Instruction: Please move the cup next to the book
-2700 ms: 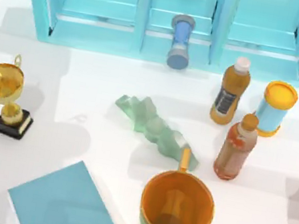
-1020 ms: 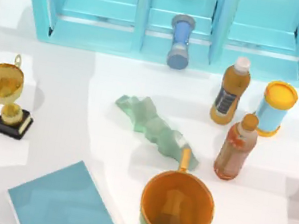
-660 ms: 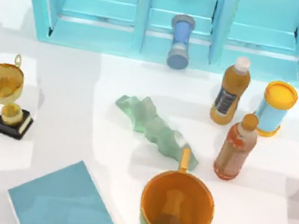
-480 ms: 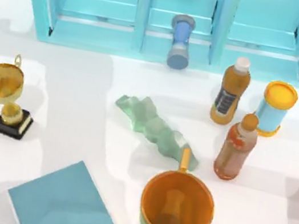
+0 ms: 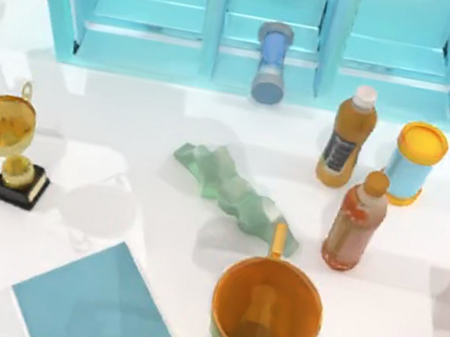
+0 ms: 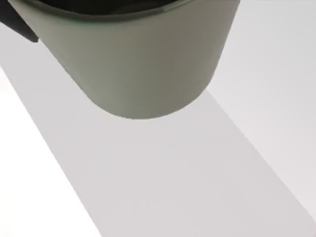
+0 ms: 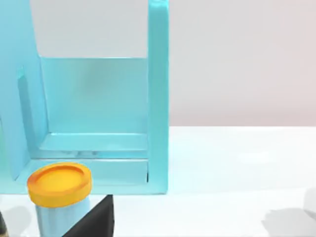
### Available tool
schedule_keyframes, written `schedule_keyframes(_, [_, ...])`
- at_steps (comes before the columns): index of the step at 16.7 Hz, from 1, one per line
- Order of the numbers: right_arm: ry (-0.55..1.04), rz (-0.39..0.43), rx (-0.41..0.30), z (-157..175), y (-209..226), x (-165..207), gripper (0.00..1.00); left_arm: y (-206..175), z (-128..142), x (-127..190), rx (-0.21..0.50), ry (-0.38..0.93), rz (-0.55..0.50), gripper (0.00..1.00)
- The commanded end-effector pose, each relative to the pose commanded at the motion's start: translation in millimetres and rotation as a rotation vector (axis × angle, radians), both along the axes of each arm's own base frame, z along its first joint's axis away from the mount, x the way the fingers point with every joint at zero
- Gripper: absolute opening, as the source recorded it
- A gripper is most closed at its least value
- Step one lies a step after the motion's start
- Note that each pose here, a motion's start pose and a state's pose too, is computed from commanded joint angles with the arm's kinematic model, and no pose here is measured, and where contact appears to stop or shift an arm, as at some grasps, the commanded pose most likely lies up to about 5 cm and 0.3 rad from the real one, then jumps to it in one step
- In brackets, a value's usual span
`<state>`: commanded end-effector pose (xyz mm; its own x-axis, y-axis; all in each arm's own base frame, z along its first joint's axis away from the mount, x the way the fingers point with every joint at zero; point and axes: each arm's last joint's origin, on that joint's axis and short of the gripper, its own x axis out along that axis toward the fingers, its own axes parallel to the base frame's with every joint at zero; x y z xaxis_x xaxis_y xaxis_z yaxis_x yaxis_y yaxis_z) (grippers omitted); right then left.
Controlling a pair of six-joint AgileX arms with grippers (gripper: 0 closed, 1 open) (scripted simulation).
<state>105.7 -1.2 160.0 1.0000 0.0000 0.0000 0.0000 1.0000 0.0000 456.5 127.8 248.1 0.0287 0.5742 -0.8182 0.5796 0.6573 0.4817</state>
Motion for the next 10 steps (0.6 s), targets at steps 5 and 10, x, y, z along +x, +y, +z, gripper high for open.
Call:
schedule_keyframes(5, [0.0,0.0,0.0,0,0,0,1.0,-67,34,-81,-0.262,-0.222,0.357,0.0])
schedule_keyframes(10, [0.0,0.0,0.0,0,0,0,1.0,-129,26,-161,-0.511,-0.226,0.552,0.0])
